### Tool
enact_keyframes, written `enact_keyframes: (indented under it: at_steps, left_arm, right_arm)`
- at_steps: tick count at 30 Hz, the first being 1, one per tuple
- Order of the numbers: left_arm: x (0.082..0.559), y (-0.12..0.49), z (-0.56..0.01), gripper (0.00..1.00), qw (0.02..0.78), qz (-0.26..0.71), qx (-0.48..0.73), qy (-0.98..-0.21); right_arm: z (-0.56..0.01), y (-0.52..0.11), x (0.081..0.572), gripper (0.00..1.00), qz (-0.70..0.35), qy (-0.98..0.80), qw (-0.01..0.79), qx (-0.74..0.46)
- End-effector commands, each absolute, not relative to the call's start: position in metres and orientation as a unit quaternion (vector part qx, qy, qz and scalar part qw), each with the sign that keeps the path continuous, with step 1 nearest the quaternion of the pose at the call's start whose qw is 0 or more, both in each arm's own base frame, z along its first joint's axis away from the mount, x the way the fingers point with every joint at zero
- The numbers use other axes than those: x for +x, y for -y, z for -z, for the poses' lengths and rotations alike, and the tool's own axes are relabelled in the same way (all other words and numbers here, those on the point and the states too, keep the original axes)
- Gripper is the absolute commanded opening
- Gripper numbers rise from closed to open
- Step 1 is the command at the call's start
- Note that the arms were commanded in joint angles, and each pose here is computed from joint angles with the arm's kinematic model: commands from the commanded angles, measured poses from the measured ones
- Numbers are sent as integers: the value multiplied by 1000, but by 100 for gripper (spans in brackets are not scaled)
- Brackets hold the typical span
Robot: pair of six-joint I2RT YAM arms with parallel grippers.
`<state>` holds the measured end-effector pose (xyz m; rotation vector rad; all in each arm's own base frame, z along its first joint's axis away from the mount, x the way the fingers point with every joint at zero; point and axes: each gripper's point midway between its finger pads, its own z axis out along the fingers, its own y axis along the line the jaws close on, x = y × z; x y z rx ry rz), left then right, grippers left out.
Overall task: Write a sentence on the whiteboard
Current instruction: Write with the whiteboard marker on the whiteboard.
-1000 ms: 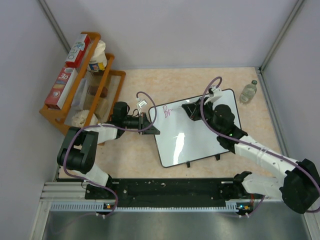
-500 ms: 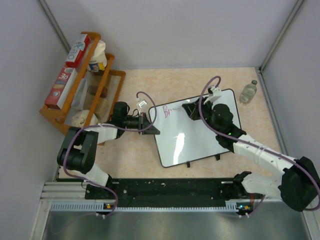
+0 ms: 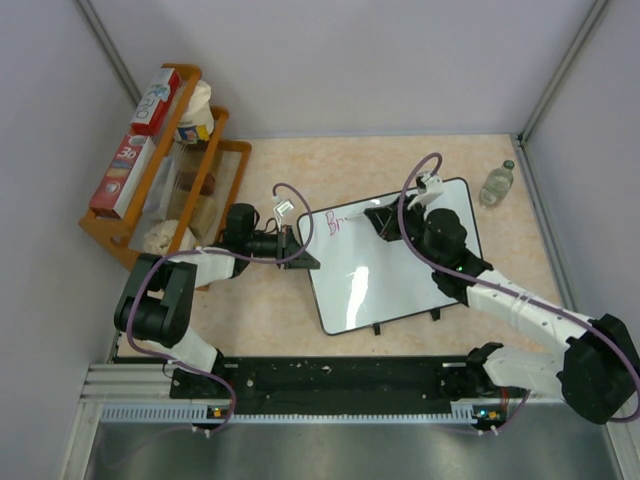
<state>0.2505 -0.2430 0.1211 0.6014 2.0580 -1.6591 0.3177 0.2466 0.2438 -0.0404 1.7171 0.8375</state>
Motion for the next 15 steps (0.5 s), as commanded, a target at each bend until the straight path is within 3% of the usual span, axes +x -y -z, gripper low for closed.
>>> enact_keyframes:
  at_steps: [1,15]
  left_arm:
    - [251,244,-96,0,263,553,273,-742]
    - [251,244,-97,0,264,553,274,-742]
  right_arm:
    - [-245,-238,315,0,-352,-730,586,-20]
    - [-230,-237,301,0,-361,-737,570,-31]
